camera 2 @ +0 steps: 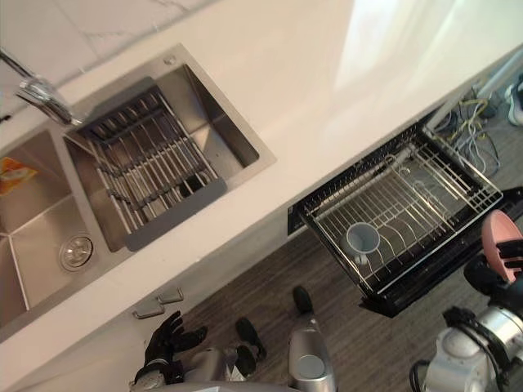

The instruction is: Walk over to the sink, pick up the cup, carry it to the dishwasher, place the cup inside the dishwasher, then close the dishwasher door

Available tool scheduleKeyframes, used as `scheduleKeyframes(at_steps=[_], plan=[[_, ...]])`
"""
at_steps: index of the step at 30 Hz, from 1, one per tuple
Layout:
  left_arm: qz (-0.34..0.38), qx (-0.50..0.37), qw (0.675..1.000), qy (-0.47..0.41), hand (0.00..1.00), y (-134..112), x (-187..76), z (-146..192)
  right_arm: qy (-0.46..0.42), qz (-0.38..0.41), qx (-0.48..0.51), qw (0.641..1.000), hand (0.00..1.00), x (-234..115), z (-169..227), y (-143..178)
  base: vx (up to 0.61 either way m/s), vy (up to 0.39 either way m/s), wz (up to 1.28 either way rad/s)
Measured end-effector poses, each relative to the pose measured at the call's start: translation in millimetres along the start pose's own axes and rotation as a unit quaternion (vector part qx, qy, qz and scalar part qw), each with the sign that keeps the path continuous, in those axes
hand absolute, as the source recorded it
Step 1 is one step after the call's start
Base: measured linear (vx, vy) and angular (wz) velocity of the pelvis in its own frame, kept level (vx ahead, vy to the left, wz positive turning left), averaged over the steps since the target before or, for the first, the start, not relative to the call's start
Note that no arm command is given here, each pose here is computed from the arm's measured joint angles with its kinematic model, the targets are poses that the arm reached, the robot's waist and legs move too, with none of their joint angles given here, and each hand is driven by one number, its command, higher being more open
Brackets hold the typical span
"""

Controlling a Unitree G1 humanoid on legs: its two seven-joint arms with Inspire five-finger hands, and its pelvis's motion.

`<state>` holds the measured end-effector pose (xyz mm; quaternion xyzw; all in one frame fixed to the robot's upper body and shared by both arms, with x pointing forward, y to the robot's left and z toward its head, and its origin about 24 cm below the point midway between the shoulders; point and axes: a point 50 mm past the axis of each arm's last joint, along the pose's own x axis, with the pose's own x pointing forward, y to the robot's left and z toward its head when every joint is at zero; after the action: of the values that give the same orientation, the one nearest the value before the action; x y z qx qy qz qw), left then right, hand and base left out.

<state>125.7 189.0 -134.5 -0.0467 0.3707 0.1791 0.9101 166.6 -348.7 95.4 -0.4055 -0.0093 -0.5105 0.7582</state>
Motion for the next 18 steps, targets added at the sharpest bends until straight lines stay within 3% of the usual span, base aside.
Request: scheduleKeyframes(at_steps=[6,17,18], plan=[[-0.015,0.0,0.999,-0.03,0.9,-9.0,8.6,19.6,-0.049,0.008,0.033,0.998,0.3,47.4,38.6,26.1,0.01,-0.002,-0.01],[-0.058,0.018,0.996,-0.06,0.9,-36.4,17.8,43.5,-0.083,0.118,0.028,0.989,0.3,71.9,68.5,75.7,0.02,0.028,0.17],[-0.061,0.019,0.996,-0.061,0.9,-38.5,18.6,45.1,-0.076,0.131,0.033,0.988,0.9,73.0,69.5,80.3,-0.02,0.041,0.22]])
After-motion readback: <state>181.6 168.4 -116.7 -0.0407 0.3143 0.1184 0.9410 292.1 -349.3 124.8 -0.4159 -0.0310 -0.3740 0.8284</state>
